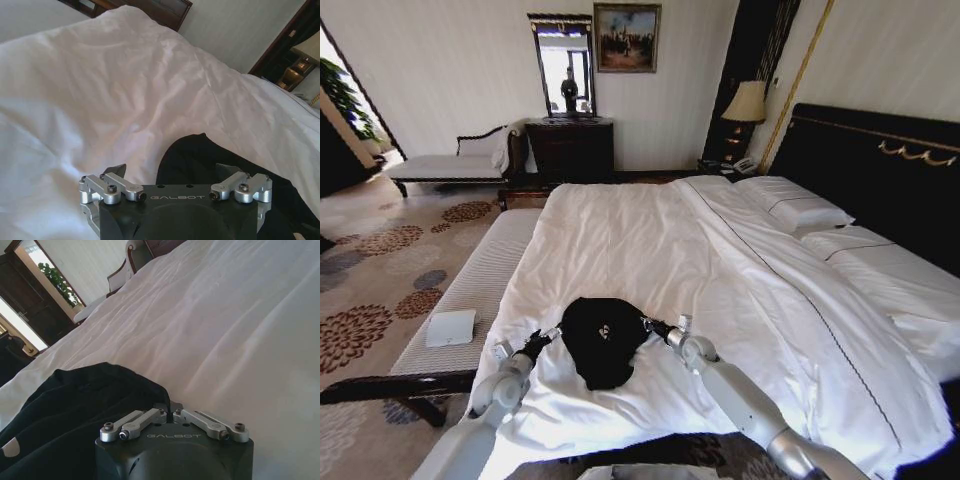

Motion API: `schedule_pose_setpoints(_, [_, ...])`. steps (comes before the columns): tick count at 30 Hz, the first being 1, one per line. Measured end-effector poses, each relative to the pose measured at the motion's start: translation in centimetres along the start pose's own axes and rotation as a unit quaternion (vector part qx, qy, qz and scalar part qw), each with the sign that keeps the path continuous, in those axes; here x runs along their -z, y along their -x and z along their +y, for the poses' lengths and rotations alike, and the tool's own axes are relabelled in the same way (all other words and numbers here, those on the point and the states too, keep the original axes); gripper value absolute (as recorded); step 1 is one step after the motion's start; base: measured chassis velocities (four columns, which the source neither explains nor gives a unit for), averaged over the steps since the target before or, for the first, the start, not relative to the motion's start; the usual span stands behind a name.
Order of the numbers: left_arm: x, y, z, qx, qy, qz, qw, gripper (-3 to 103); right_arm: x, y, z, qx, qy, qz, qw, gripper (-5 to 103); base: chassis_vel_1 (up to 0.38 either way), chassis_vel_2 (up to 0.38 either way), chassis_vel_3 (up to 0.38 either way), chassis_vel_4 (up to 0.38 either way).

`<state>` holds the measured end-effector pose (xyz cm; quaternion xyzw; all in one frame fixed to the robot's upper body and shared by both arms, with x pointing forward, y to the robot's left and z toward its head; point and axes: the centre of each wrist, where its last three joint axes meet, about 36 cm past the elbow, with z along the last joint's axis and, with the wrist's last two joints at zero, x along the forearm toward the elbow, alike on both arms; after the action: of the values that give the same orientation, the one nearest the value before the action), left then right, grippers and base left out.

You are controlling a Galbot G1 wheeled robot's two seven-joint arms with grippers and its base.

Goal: Fold the clothes on the bed.

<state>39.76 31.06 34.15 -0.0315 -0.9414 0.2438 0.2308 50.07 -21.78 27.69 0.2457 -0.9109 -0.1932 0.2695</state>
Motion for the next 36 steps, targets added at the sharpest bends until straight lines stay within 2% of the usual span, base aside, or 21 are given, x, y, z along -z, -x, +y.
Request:
schedule_pose_setpoints(3, [0.0, 1.1, -0.3, -0.008, -0.001, 0.003, 1.0, 103, 0.2, -0.1, -0.1, -0.001, -0.001, -0.002, 1.0, 1, 0.0, 0.0, 0.0, 0.0])
schedule_pose_setpoints(8, [0.0, 3.8, -0.9, -0.016, -0.014, 0.011, 0.9997, 98, 0.9, 0.0, -0.1, -0.003, -0.001, -0.007, 1.0, 1, 0.0, 0.0, 0.0, 0.0])
schedule_pose_setpoints(13, [-0.9, 5.4, -0.7, -0.015, -0.033, 0.029, 0.9989, 98, 0.8, -0.1, -0.2, -0.005, -0.002, -0.005, 1.0, 1, 0.0, 0.0, 0.0, 0.0])
schedule_pose_setpoints(19, [-1.5, 6.4, -0.5, -0.009, -0.046, 0.035, 0.9983, 97, 0.8, -0.3, -0.5, -0.008, -0.004, -0.003, 1.0, 1, 0.0, 0.0, 0.0, 0.0])
schedule_pose_setpoints(20, [-1.5, 6.6, -0.6, -0.008, -0.049, 0.034, 0.9982, 92, 0.8, -0.4, -0.5, -0.008, -0.004, -0.003, 1.0, 1, 0.0, 0.0, 0.0, 0.0])
schedule_pose_setpoints(21, [-1.4, 6.7, -0.7, -0.009, -0.05, 0.034, 0.9981, 92, 0.8, -0.4, -0.6, -0.009, -0.004, -0.004, 1.0, 1, 0.0, 0.0, 0.0, 0.0])
schedule_pose_setpoints(24, [-1.5, 6.9, -1.0, -0.012, -0.049, 0.036, 0.9981, 76, 0.9, -0.5, -0.7, -0.011, -0.004, -0.004, 1.0, 1, 0.0, 0.0, 0.0, 0.0])
schedule_pose_setpoints(26, [-1.5, 7.0, -1.1, -0.013, -0.048, 0.037, 0.9981, 76, 0.9, -0.5, -0.7, -0.011, -0.004, -0.004, 1.0, 1, 0.0, 0.0, 0.0, 0.0])
schedule_pose_setpoints(29, [-1.7, 7.0, -1.2, -0.015, -0.051, 0.041, 0.9977, 58, 0.9, -0.5, -0.7, -0.011, -0.004, -0.004, 1.0, 1, 0.0, 0.0, 0.0, 0.0])
schedule_pose_setpoints(31, [-1.8, 7.0, -1.2, -0.014, -0.053, 0.041, 0.9977, 58, 0.9, -0.4, -0.7, -0.011, -0.004, -0.004, 1.0, 1, 0.0, 0.0, 0.0, 0.0])
schedule_pose_setpoints(34, [-1.8, 7.0, -1.2, -0.011, -0.054, 0.042, 0.9976, 43, 0.7, -0.3, -0.6, -0.012, -0.003, -0.003, 1.0, 1, 0.0, 0.0, 0.0, 0.0])
schedule_pose_setpoints(35, [-1.8, 7.0, -1.2, -0.011, -0.054, 0.042, 0.9976, 43, 0.7, -0.3, -0.6, -0.012, -0.003, -0.003, 1.0, 1, 0.0, 0.0, 0.0, 0.0])
schedule_pose_setpoints(36, [-1.8, 6.9, -1.3, -0.011, -0.055, 0.041, 0.9976, 37, 0.6, -0.3, -0.6, -0.012, -0.002, -0.003, 1.0, 1, 0.0, 0.0, 0.0, 0.0])
